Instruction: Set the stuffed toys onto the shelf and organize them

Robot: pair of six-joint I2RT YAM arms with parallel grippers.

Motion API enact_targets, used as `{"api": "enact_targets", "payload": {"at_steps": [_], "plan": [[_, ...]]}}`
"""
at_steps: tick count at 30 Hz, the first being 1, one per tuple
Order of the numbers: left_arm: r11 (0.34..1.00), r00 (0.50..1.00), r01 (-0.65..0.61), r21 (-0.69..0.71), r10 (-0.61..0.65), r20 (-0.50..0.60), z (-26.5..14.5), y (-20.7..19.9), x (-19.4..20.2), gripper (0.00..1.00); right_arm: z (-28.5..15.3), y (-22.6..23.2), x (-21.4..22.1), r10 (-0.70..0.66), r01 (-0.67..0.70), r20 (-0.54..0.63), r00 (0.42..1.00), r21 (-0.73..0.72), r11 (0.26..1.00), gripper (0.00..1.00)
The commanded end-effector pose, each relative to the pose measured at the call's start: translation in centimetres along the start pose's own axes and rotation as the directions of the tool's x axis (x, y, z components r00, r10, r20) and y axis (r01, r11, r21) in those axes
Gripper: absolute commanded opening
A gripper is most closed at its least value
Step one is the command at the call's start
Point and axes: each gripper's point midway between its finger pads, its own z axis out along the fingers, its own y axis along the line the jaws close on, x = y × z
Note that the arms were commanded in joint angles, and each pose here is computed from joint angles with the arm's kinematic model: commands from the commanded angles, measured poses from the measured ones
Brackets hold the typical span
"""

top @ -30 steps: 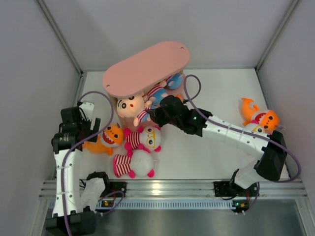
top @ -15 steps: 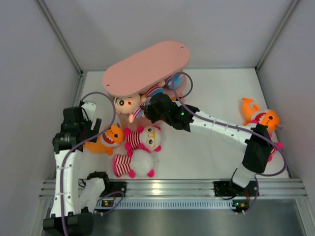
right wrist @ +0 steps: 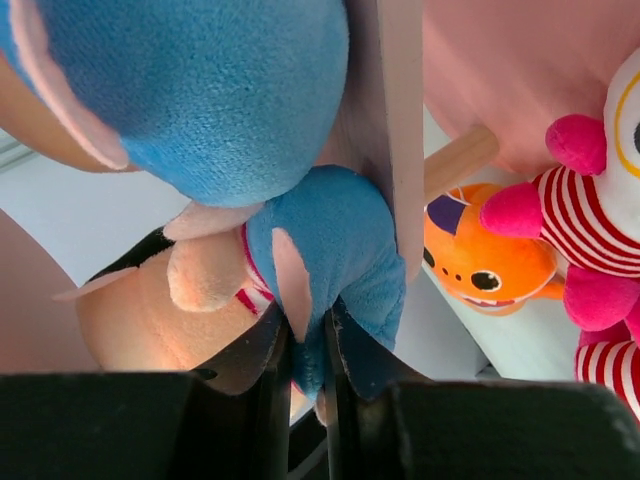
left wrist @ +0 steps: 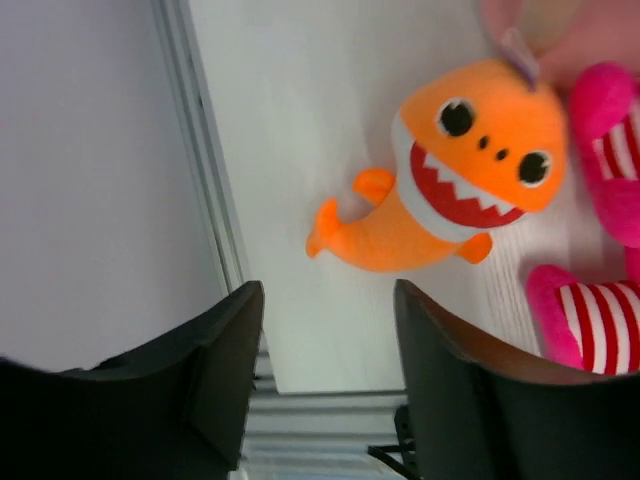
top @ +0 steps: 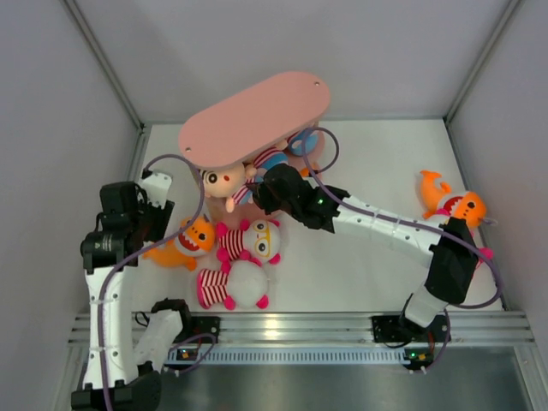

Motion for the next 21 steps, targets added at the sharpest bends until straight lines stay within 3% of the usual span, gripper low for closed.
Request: {"api": "enact_targets", "payload": {"at_steps": [1, 3, 5, 7, 9, 12, 15, 16, 21], "plan": [[0.974, 0.954, -0.114, 0.198, 0.052, 0.294, -5.3, -2.6, -6.4, 0.56, -1.9, 4.2, 0.6, 0.294, -0.300, -0.064, 0.954, -0.103, 0.948, 0.12], [0.915, 0.904, -0.197, 0.353, 0.030, 0.427, -7.6, -5.6, -8.7, 0.46, -1.8, 4.3, 0.9, 0.298, -0.305, -0.076, 0.952, -0.112, 0.946, 0.11], [0.820, 0.856, -0.291, 0.494, -0.008, 0.518, -9.5, -8.6, -10.1, 0.48, -1.8, 4.6, 0.9, 0.294, -0.301, -0.076, 0.953, -0.115, 0.947, 0.11], [0.751, 0.848, -0.334, 0.569, -0.024, 0.530, -9.3, -10.3, -10.2, 0.55, -1.9, 4.7, 0.9, 0.293, -0.301, -0.078, 0.953, -0.120, 0.946, 0.11], [0.706, 0.858, -0.326, 0.629, -0.058, 0.511, -8.1, -11.2, -10.7, 0.57, -1.9, 4.7, 0.8, 0.295, -0.304, -0.080, 0.952, -0.122, 0.945, 0.11], [0.740, 0.856, -0.291, 0.606, -0.081, 0.510, -5.7, -10.5, -12.0, 0.56, -1.9, 4.6, 0.6, 0.305, -0.313, -0.075, 0.949, -0.128, 0.941, 0.10], [0.801, 0.815, -0.265, 0.537, -0.112, 0.569, -4.9, -9.2, -13.9, 0.54, -1.8, 4.6, 0.6, 0.310, -0.319, -0.084, 0.947, -0.140, 0.937, 0.09], [0.844, 0.780, -0.249, 0.476, -0.116, 0.615, -4.5, -8.1, -15.1, 0.52, -1.6, 4.4, 0.5, 0.310, -0.319, -0.081, 0.947, -0.138, 0.938, 0.08], [0.847, 0.780, -0.164, 0.506, -0.202, 0.591, -3.1, -8.2, -15.9, 0.52, -1.4, 4.4, 0.7, 0.313, -0.323, -0.087, 0.946, -0.140, 0.936, 0.08]]}}
